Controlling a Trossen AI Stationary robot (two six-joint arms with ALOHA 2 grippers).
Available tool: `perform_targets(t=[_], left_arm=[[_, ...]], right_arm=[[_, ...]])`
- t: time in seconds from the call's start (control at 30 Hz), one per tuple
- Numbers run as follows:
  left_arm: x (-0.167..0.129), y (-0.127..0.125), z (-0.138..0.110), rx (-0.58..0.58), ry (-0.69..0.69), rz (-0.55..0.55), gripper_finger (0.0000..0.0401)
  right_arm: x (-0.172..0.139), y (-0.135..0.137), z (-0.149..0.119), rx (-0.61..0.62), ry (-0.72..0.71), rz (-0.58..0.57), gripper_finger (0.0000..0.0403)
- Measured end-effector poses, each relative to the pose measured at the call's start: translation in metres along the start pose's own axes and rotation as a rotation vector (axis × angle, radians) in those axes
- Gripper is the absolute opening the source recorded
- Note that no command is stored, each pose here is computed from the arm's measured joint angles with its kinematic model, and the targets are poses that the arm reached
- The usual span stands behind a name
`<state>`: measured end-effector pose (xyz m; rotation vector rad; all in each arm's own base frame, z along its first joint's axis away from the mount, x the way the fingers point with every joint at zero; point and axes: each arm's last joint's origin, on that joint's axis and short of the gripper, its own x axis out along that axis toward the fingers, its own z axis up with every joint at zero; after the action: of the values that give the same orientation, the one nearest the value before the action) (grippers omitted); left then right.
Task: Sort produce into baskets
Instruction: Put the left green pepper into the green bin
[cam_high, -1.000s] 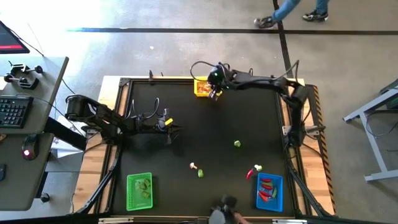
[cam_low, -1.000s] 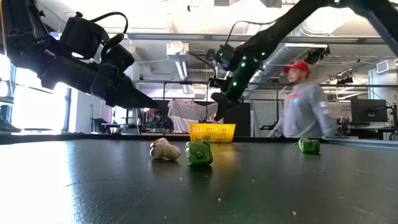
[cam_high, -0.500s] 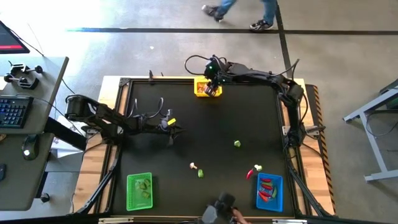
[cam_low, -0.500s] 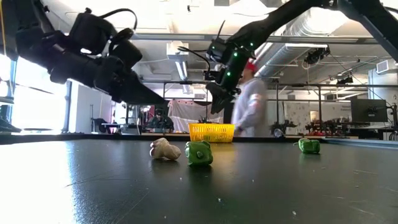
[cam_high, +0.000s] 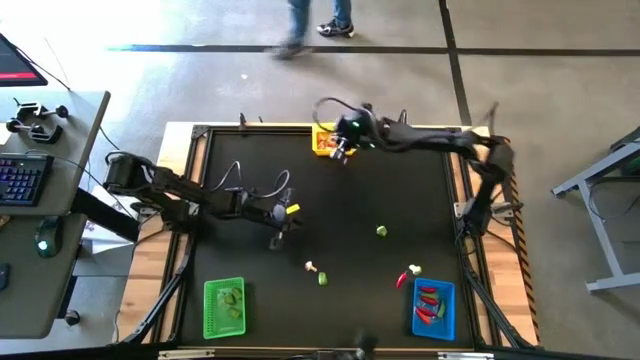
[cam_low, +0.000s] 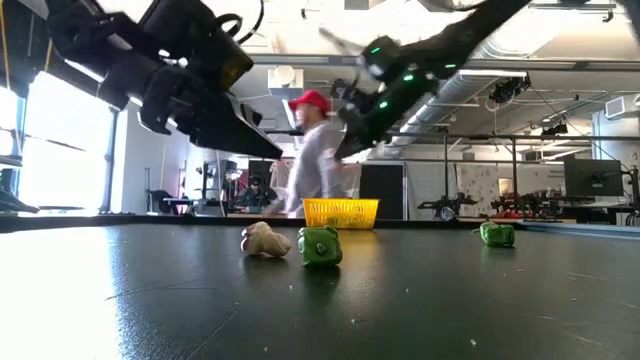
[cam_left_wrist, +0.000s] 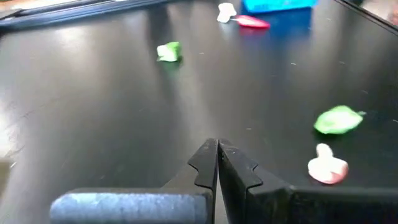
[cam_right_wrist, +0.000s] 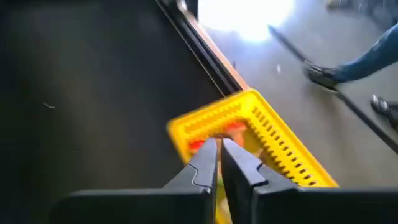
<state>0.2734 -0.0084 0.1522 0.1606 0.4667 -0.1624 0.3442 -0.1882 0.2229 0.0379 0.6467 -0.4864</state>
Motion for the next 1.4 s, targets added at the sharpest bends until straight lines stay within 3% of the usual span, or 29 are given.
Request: perform_targets(t=[0.33,0.57,0.83,1.17,1.4], left_arm=[[0.008,-0.014,0.036,0.137,0.04,-0.143,0.0],[0.01,-0.029,0.059,0.285,0.116,-0.259,0.0],[0.029,-0.044,0.079,0.354,0.175,-0.317,0.0027],[0.069,-0.084,0.074,0.451,0.245,-0.429,0.0125],[0.096,-0.093,0.068,0.456,0.3,-0.455,0.0166]], right_arm=[[-0.082,0.047,-0.082,0.116,-0.226,-0.029,0.0001],[-0.12,0.075,-0.119,0.168,-0.328,-0.075,0.0],[-0.138,0.089,-0.122,0.17,-0.394,-0.098,0.0],[-0.142,0.1,-0.122,0.166,-0.405,-0.047,0.0],[-0.143,0.102,-0.122,0.157,-0.406,-0.035,0.0]])
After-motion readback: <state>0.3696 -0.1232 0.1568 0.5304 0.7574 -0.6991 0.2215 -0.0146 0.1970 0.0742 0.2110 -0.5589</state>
